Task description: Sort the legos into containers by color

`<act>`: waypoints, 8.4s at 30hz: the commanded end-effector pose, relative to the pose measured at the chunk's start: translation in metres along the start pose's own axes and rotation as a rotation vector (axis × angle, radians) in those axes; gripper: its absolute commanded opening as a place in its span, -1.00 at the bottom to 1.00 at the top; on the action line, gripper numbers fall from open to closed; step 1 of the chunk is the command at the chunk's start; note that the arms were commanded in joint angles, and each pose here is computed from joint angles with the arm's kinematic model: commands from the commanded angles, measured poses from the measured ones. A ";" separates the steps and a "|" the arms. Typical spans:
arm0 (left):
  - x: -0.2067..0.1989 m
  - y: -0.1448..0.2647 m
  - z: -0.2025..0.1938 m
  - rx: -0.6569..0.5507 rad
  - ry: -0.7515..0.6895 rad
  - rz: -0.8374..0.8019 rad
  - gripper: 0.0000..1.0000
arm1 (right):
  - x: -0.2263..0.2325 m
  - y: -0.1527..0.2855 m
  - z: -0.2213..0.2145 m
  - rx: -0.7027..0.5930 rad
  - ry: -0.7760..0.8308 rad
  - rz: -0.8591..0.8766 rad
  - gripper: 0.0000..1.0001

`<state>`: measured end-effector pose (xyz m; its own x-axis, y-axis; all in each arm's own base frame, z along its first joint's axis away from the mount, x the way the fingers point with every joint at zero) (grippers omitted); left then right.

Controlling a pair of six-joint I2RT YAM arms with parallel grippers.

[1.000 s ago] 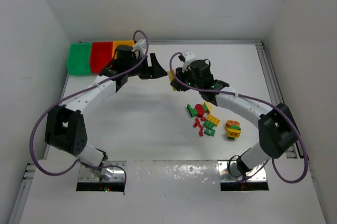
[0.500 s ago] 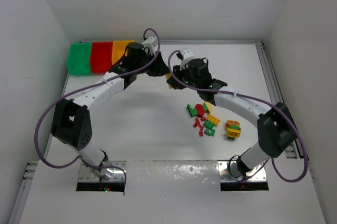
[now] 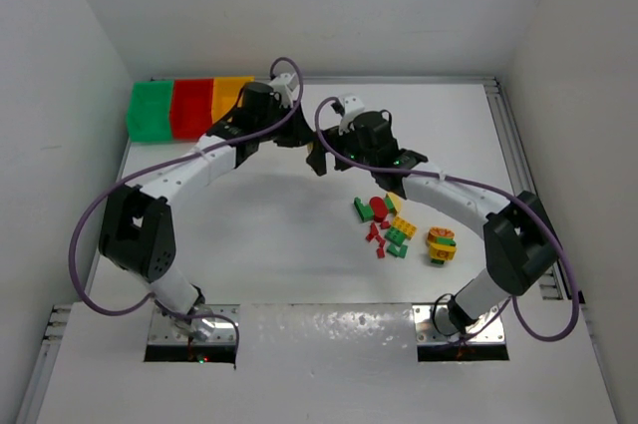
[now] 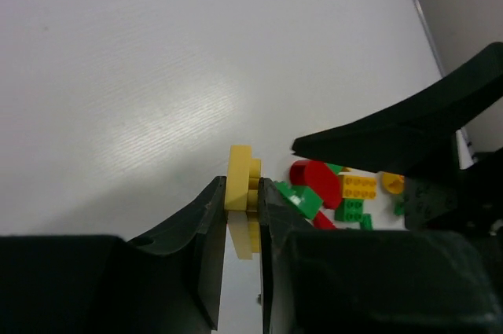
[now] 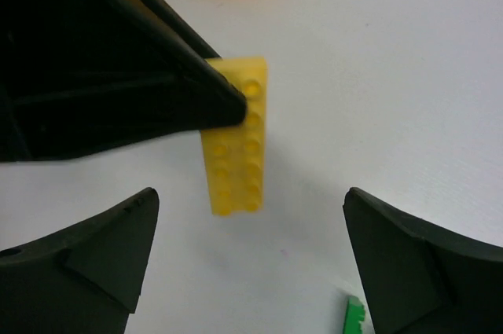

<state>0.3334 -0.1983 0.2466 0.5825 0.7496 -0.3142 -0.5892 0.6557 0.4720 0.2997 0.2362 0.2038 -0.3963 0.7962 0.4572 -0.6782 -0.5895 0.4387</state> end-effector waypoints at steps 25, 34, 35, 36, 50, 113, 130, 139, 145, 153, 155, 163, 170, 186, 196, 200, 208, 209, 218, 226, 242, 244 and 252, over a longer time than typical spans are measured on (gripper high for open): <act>0.269 0.000 0.084 -0.046 -0.170 0.742 -1.00 | -0.012 0.014 0.016 0.010 0.097 -0.185 0.98; 0.289 -0.043 0.035 0.065 -0.142 0.607 -0.97 | -0.019 0.019 0.009 0.004 0.070 -0.238 0.98; 0.291 -0.047 0.029 0.075 -0.127 0.594 -0.87 | -0.018 0.020 0.009 0.008 0.074 -0.242 0.98; 0.292 -0.049 0.028 0.073 -0.125 0.588 -0.82 | -0.018 0.021 0.010 0.009 0.078 -0.240 0.98; 0.286 -0.037 0.078 -0.052 -0.199 0.609 0.17 | -0.016 0.033 0.014 -0.018 0.056 -0.271 0.98; 0.089 0.112 0.056 0.116 -0.365 0.255 -0.05 | -0.137 0.119 -0.080 0.479 -0.196 -0.734 -0.07; 0.089 0.111 0.057 0.113 -0.369 0.247 -0.04 | -0.140 0.120 -0.098 0.673 -0.136 -0.645 0.08; 0.089 0.112 0.059 0.111 -0.373 0.254 -0.03 | -0.147 0.114 -0.105 0.697 -0.103 -0.642 0.16; 0.089 0.113 0.061 0.105 -0.374 0.257 -0.03 | -0.152 0.108 -0.104 0.693 -0.092 -0.668 0.09; 0.090 0.112 0.062 0.105 -0.370 0.260 -0.03 | -0.154 0.097 -0.114 0.693 -0.071 -0.642 0.12; 0.090 0.112 0.063 0.104 -0.373 0.259 -0.03 | -0.154 0.092 -0.112 0.682 -0.064 -0.619 0.11; 0.089 0.114 0.063 0.105 -0.377 0.267 -0.03 | -0.160 0.079 -0.105 0.685 0.023 -0.598 0.13; 0.089 0.115 0.064 0.105 -0.381 0.270 -0.03 | -0.169 0.079 -0.103 0.674 0.128 -0.642 0.48; 0.090 0.118 0.064 0.116 -0.394 0.297 -0.01 | -0.165 0.067 -0.111 0.623 0.187 -0.403 -0.12; 0.088 0.117 0.066 0.103 -0.399 0.264 -0.01 | -0.156 0.083 -0.095 0.555 0.209 -0.435 -0.80; 0.080 0.116 0.068 0.086 -0.417 0.165 0.02 | -0.146 0.098 -0.068 0.461 0.244 -0.484 -1.00; 0.031 0.089 0.072 0.074 -0.461 -0.132 0.23 | -0.087 0.087 0.013 0.179 0.330 -0.355 -1.00; 0.023 0.083 0.071 0.076 -0.462 -0.160 0.23 | -0.069 0.071 0.013 0.160 0.375 -0.307 -1.00; -0.001 0.039 0.075 0.014 -0.201 -0.340 0.38 | 0.005 0.013 0.043 -0.100 0.243 -0.057 -1.00; 0.007 0.008 0.043 0.115 -0.127 -0.267 0.31 | 0.024 -0.001 0.043 -0.146 0.206 0.009 -1.00; 0.009 -0.004 0.029 0.170 -0.125 -0.238 -1.00 | 0.034 -0.005 0.046 -0.164 0.208 0.039 -1.00; 0.008 -0.003 0.033 0.163 -0.132 -0.235 -1.00 | 0.033 -0.005 0.045 -0.162 0.210 0.033 -1.00; 0.033 -0.002 0.040 0.170 -0.165 -0.082 -1.00 | 0.018 -0.005 0.034 -0.127 0.205 -0.097 0.98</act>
<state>0.3607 -0.1884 0.2606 0.7342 0.6072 -0.3038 -0.3634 0.7293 0.5797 0.3119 0.2468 0.2204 -0.4589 0.8494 0.2608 -0.7431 -0.5278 0.4114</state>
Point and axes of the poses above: each gripper's point midway between its finger pads, its own y axis back along the fingers, its own x axis along the line the jaws close on, z = x × y, the point moved 10 cm from there along y, back along the fingers, and after that the axes turned 14 degrees about -y, right-handed, at the moved point
